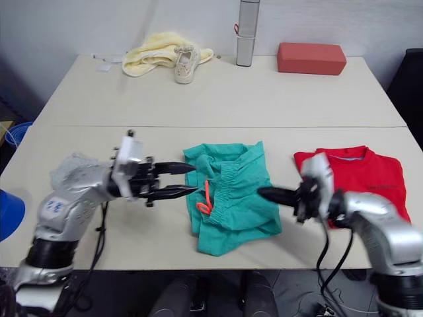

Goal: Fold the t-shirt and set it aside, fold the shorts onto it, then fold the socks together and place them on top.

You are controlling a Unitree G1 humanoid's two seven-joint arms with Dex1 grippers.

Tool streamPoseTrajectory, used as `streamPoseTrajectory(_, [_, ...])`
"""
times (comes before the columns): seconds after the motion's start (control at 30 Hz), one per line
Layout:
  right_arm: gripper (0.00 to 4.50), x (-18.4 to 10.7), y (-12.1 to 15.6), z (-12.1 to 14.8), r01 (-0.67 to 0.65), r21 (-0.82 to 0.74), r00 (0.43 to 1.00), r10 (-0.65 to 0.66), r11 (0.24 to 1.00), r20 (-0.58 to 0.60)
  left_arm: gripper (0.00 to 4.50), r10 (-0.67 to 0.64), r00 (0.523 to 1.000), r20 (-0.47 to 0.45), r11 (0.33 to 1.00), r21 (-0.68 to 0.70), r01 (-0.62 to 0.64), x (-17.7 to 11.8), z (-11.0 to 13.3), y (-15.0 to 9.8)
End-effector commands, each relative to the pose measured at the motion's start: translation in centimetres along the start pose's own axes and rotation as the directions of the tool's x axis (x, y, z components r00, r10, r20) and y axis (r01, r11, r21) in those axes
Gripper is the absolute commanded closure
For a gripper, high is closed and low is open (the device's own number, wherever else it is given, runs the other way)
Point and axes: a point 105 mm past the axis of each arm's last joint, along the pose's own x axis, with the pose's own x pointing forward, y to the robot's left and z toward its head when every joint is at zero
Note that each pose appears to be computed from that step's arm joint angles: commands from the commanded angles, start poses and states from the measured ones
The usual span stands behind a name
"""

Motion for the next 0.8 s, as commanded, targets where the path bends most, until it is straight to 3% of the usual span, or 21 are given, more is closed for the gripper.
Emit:
streamPoseTrajectory(0.03, [4.5,1.1,-0.3,-1.3,0.023,-0.101,1.0,-0.024,0.995,-0.011,3.58,-0.007,1.0,0.013,1.0,-0.001,0.007,3.2,-0.6,0.6])
streamPoseTrajectory(0.13, [4.5,1.9,-0.2,-3.2,0.051,-0.126,0.998,-0.056,0.991,-0.04,4.46,0.023,1.0,0.016,0.999,-0.048,-0.022,5.9,-1.7,1.1])
streamPoseTrajectory(0.2, [4.5,2.2,0.2,-4.0,0.046,-0.13,0.997,-0.053,0.99,-0.055,4.46,0.048,0.999,0.003,0.997,-0.062,-0.048,6.9,-2.5,1.4])
streamPoseTrajectory(0.3, [4.5,2.7,0.4,-4.2,0.064,-0.149,0.996,-0.073,0.987,-0.06,4.46,0.134,0.986,-0.098,0.986,-0.085,-0.142,7.6,-5.4,2.8])
streamPoseTrajectory(0.47, [4.5,2.9,1.4,-4.3,0.044,-0.18,0.996,-0.057,0.983,-0.07,4.46,0.317,0.922,-0.222,0.941,-0.044,-0.334,6.5,-9.0,6.1])
streamPoseTrajectory(0.67, [4.5,2.3,2.9,-3.6,0.014,-0.214,0.999,-0.02,0.977,-0.025,4.46,0.502,0.835,-0.224,0.848,-0.06,-0.526,3.9,-10.6,9.1])
streamPoseTrajectory(0.8, [4.5,1.6,4.0,-3.3,-0.017,-0.217,1.0,0.018,0.976,0.005,4.46,0.547,0.807,-0.224,0.819,-0.054,-0.571,2.7,-11.1,9.8])
